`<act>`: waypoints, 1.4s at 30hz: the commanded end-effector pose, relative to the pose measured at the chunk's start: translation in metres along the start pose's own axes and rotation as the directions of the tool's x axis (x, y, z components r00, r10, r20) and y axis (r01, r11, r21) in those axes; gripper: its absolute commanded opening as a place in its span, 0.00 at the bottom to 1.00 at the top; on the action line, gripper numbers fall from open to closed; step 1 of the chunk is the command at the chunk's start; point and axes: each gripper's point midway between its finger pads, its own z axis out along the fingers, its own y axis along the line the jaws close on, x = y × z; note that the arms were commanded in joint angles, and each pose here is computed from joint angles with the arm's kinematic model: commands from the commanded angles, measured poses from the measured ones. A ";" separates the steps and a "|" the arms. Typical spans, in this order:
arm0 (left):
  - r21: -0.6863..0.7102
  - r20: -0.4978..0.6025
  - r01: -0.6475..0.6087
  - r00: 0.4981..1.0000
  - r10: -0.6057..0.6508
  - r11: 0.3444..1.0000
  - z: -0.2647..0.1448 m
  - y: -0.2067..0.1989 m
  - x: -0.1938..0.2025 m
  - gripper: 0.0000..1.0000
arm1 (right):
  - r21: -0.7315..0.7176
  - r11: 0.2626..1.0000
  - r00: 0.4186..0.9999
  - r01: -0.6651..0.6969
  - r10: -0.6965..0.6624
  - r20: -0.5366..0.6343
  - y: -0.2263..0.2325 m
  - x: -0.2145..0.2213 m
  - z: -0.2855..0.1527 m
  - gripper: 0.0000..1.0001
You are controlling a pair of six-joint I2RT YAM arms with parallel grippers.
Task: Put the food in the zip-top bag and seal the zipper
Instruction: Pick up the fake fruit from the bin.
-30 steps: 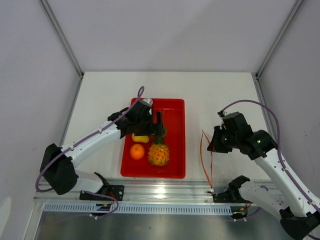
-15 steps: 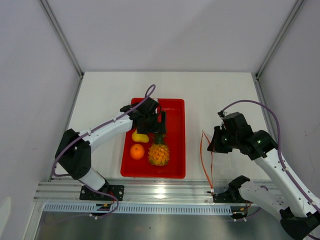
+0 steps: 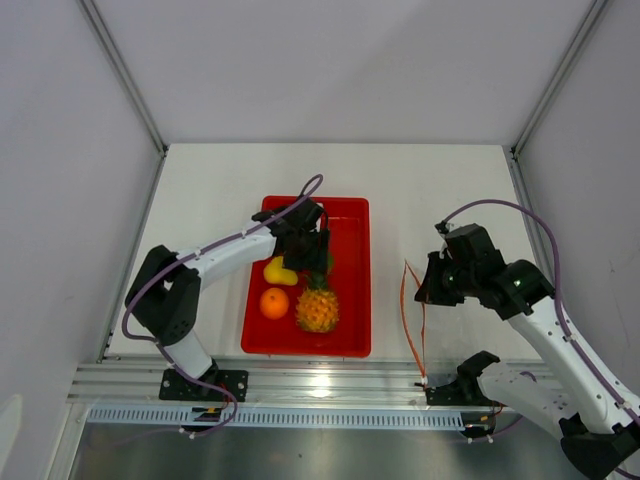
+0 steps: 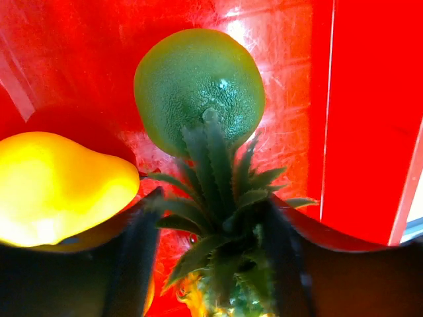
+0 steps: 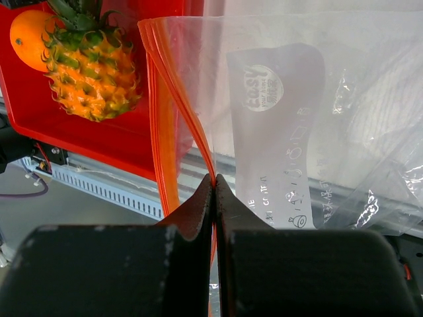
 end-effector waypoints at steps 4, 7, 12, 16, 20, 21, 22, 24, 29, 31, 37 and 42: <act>0.052 0.072 -0.023 0.997 0.019 0.998 -0.013 -0.006 -0.012 0.40 | -0.009 1.000 0.999 0.022 -0.022 0.027 0.005 -0.009 0.000 0.00; 0.046 0.128 -0.020 0.992 0.014 0.999 -0.026 -0.002 -0.016 0.34 | -0.005 1.000 0.999 0.021 -0.021 0.035 0.005 -0.011 -0.001 0.00; 0.078 0.192 -0.030 0.981 0.015 0.997 -0.052 -0.007 -0.022 0.05 | 0.001 1.000 0.999 0.012 -0.012 0.051 0.006 -0.016 -0.004 0.00; 0.119 0.260 -0.043 0.965 0.010 0.992 -0.080 -0.012 -0.027 0.01 | 0.005 1.000 0.998 0.008 -0.008 0.058 0.007 -0.019 -0.005 0.00; 0.222 0.390 -0.069 0.921 -0.023 0.973 -0.129 -0.022 -0.031 0.00 | 0.014 1.000 0.998 0.007 -0.008 0.065 0.006 -0.022 -0.007 0.00; 0.259 0.427 -0.083 0.903 -0.037 0.962 -0.141 -0.027 -0.035 0.01 | 0.016 1.000 0.998 0.006 -0.007 0.067 0.007 -0.023 -0.007 0.00; 0.308 0.448 -0.107 0.893 -0.045 0.945 -0.154 -0.035 -0.035 0.01 | 0.016 1.000 0.998 0.006 -0.007 0.067 0.007 -0.023 -0.007 0.00; 0.406 0.538 -0.147 0.837 -0.106 0.902 -0.188 -0.046 -0.037 0.01 | 0.014 1.000 0.997 -0.002 0.001 0.071 0.008 -0.025 -0.009 0.00; 0.616 0.683 -0.370 0.691 -0.237 0.695 -0.266 -0.080 -0.026 0.01 | -0.040 0.999 0.998 -0.018 0.021 0.062 0.020 -0.025 -0.010 0.00; 0.644 0.728 -0.467 0.617 -0.299 0.606 -0.299 -0.092 -0.023 0.00 | -0.080 0.997 0.999 -0.023 0.026 0.046 0.027 -0.023 -0.009 0.00; 0.670 0.742 -0.625 0.554 -0.378 0.400 -0.340 -0.140 -0.012 0.01 | -0.126 0.991 0.999 -0.032 0.035 0.021 0.035 -0.018 -0.009 0.00; 0.641 0.745 -0.712 0.487 -0.457 0.286 -0.357 -0.166 0.004 0.01 | -0.179 0.983 0.999 -0.043 0.044 0.003 0.043 -0.013 -0.009 0.00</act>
